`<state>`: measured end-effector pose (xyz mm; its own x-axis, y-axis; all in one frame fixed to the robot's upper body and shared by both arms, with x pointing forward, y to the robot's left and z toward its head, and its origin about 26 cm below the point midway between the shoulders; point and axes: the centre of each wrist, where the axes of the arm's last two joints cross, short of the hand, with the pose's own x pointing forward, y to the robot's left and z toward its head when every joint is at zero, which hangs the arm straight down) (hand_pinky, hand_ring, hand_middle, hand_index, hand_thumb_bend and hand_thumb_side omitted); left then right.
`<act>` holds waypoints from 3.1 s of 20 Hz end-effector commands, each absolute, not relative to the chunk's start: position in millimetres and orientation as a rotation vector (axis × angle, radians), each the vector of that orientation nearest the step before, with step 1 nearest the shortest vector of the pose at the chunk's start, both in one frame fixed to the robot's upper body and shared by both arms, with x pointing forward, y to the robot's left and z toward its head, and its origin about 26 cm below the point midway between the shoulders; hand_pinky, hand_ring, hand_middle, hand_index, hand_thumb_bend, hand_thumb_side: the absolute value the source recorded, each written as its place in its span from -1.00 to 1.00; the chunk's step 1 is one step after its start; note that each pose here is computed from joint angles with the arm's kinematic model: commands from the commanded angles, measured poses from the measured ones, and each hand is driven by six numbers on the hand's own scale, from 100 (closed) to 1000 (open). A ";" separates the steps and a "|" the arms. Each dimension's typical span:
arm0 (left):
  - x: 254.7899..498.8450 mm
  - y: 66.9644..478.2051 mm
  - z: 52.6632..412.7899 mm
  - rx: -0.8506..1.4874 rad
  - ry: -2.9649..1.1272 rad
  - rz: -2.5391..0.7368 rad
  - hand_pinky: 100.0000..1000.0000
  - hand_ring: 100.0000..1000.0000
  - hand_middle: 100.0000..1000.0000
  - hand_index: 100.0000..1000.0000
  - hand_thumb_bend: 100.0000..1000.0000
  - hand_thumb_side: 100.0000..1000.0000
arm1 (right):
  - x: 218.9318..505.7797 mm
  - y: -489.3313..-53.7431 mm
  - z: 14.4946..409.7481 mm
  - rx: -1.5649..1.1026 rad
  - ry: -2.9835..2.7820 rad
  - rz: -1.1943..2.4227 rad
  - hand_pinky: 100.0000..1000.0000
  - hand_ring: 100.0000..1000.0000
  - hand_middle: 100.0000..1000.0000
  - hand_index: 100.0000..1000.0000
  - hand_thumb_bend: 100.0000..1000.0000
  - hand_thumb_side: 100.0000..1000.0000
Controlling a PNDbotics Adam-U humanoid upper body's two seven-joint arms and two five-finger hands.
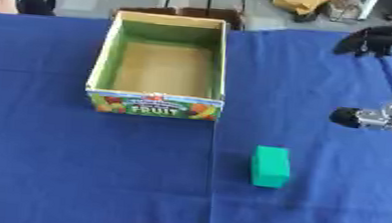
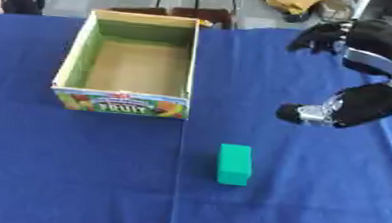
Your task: Pick up objects on the table and place them in the box.
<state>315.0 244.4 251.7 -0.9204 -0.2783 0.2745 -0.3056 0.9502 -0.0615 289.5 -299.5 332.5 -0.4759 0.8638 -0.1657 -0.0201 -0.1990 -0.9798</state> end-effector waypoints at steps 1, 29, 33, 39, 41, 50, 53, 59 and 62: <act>311.8 244.8 260.3 0.434 -2.874 0.121 0.62 0.87 0.79 1.00 -1.00 1.00 | 285.4 -295.0 339.4 -0.975 -1.354 1.794 0.46 0.56 0.76 0.98 0.10 -0.10; 311.9 243.1 258.9 0.423 -2.858 0.121 0.61 0.86 0.74 1.00 -1.00 1.00 | 297.2 -233.4 312.9 -0.654 -1.187 1.850 0.08 0.38 0.77 0.92 -0.01 -0.14; 312.0 242.2 258.9 0.416 -2.858 0.121 0.61 0.85 0.74 1.00 -1.00 1.00 | 298.1 -227.2 303.9 -0.635 -1.157 1.838 0.24 0.63 0.76 0.90 0.00 -0.15; 312.0 241.4 258.8 0.408 -2.858 0.122 0.60 0.85 0.73 1.00 -1.00 1.00 | 302.9 -225.8 292.8 -0.601 -1.126 1.801 0.30 0.68 0.75 0.88 0.02 -0.15; 312.1 241.2 258.9 0.406 -2.858 0.123 0.60 0.85 0.73 1.00 -1.00 1.00 | 306.5 -226.5 288.9 -0.596 -1.112 1.787 0.30 0.66 0.72 0.86 0.01 -0.13; 312.2 240.1 259.5 0.397 -2.859 0.120 0.59 0.84 0.72 0.99 -1.00 1.00 | 323.3 -230.6 275.1 -0.705 -1.074 1.727 0.21 0.51 0.62 0.80 -0.06 -0.08; 312.2 239.7 259.7 0.394 -2.860 0.118 0.59 0.84 0.72 0.99 -1.00 1.00 | 328.3 -231.1 270.1 -0.720 -1.067 1.720 0.19 0.48 0.60 0.79 -0.06 -0.06; 312.2 239.4 259.6 0.389 -2.858 0.118 0.58 0.84 0.72 0.98 -1.00 1.00 | 332.4 -227.0 261.6 -0.702 -1.070 1.731 0.11 0.33 0.49 0.73 -0.02 -0.09; 312.2 239.1 259.4 0.387 -2.857 0.116 0.58 0.83 0.72 0.98 -1.00 1.00 | 332.8 -224.7 258.9 -0.696 -1.079 1.736 0.11 0.33 0.50 0.73 0.01 -0.11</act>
